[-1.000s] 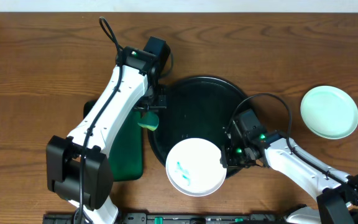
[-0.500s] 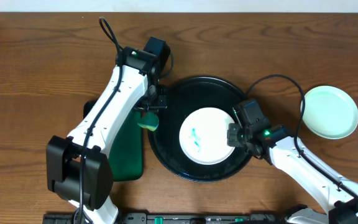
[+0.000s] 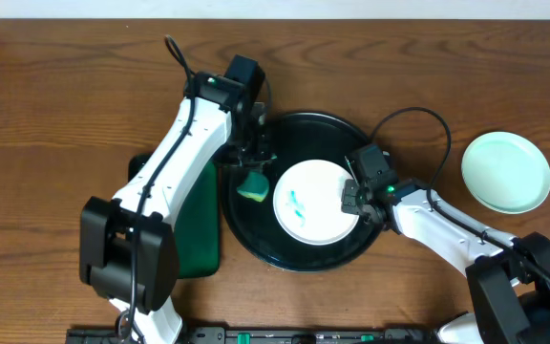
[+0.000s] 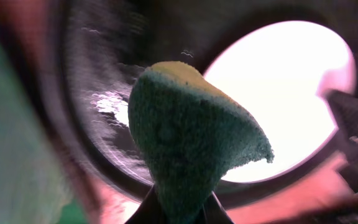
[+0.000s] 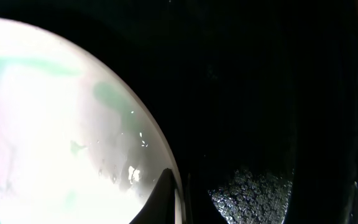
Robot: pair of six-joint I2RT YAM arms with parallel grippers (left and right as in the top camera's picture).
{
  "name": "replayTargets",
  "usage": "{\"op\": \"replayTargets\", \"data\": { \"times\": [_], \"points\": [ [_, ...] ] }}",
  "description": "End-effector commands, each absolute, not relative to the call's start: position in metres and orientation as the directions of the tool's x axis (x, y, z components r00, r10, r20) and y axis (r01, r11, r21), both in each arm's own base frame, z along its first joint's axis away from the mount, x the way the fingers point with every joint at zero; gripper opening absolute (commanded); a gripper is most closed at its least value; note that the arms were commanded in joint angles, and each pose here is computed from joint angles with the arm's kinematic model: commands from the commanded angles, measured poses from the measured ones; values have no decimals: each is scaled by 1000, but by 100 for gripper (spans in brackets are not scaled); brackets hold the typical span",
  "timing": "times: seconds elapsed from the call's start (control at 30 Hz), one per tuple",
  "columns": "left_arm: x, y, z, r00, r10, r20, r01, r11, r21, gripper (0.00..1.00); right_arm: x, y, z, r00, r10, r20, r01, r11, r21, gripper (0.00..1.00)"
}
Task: Clean dirty plates on tray and stack at the side
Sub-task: 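Grip the white plate rim and pull it toward the tray center, then lower the sponge in the left gripper onto the white plate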
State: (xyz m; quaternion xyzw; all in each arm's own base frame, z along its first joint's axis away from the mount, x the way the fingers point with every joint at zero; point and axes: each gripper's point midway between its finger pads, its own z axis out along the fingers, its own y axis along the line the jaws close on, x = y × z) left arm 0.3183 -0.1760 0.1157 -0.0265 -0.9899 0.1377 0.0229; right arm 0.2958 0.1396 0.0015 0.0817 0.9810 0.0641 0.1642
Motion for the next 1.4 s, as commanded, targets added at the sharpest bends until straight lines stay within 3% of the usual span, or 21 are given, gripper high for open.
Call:
{"op": "replayTargets", "data": {
  "times": [0.0, 0.23, 0.53, 0.87, 1.2, 1.3, 1.37],
  "points": [
    [302, -214, 116, -985, 162, 66, 119, 896, -429, 7, 273, 127, -30, -952, 208, -225, 191, 977, 93, 1],
    [289, -266, 112, -959, 282, -9, 239, 795, -558, 7, 278, 123, -27, -945, 262, -197, 237, 961, 142, 1],
    [287, -282, 78, -988, 146, 45, 88, 788, -610, 7, 292, 99, -24, -870, 457, -185, 426, 885, 186, 1],
    [317, -297, 72, -1000, 1, -10, 8, 754, -657, 7, 303, 110, -8, -824, 535, -188, 476, 832, 284, 1],
    [303, -303, -17, -990, -1, 142, -84, 812, -577, 7, 292, 119, -10, -852, 509, -125, 456, 838, 301, 1],
    [304, -302, -32, -992, 27, 119, -45, 823, -566, 7, 287, 118, -11, -857, 502, -112, 455, 842, 290, 1],
    [311, -285, -43, -997, 5, 74, -31, 878, -477, 7, 285, 117, -12, -859, 502, -104, 459, 843, 282, 1]
  ]
}}
